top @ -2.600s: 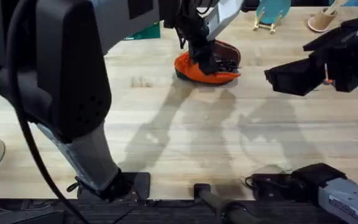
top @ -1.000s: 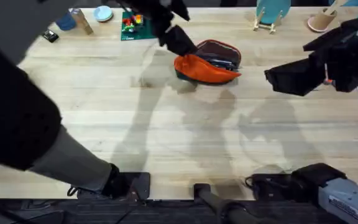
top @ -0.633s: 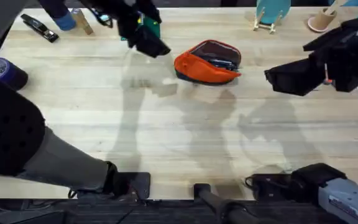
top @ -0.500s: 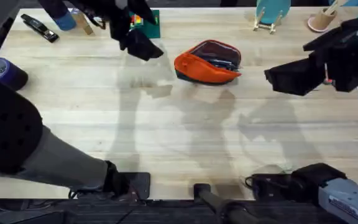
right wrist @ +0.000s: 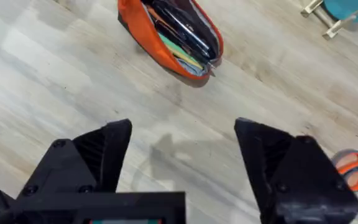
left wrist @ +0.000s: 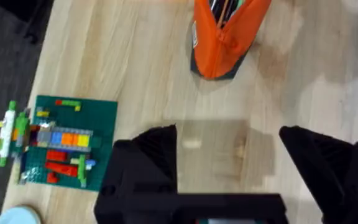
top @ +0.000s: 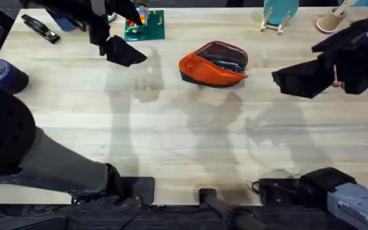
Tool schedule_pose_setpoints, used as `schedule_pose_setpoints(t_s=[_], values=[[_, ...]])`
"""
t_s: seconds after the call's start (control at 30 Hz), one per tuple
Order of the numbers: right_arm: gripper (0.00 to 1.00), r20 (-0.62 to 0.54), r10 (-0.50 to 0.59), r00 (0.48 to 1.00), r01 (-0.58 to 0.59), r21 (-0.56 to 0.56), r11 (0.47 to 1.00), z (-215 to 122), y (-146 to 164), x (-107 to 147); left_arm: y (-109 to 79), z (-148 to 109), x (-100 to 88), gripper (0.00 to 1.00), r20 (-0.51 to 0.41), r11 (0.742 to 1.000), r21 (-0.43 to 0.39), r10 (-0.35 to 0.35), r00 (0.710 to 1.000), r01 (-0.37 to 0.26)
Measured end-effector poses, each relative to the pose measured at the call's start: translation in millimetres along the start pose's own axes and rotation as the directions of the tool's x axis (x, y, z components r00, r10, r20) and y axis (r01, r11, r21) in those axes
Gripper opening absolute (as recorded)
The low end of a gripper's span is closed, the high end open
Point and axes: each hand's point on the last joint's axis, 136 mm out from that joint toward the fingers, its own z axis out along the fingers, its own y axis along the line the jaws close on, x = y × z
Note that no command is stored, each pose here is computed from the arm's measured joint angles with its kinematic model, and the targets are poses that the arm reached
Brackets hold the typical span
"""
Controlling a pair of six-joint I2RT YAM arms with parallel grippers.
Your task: Unzip the bag, pick up the pens from the table one at a time and place them inside, then zip the bag closed.
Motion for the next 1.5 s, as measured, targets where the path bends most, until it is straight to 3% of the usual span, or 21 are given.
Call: schedule_pose_setpoints(t_s=[0.37,0.67,1.13,1.5], values=[[0.996,0.0,0.0,1.0,0.0,0.0,1.0,0,0,0,5.5,-9,12.4,0.995,-0.008,0.998,-0.027,0.051,0.999,-0.052],[0.997,0.0,0.0,1.0,0.0,0.0,1.0,0,0,0,8.9,10,29.5,0.995,-0.003,1.0,0.026,0.015,1.0,-0.015],[0.997,0.001,0.0,1.0,0.0,-0.001,1.0,0,0,0,8.7,10,32.0,0.995,-0.017,1.0,0.028,0.015,1.0,-0.014],[0.997,0.105,-0.003,0.994,0.024,-0.205,0.978,-5,35,-22,8.7,10,32.4,0.995,-0.019,1.0,0.028,0.015,1.0,-0.014]])
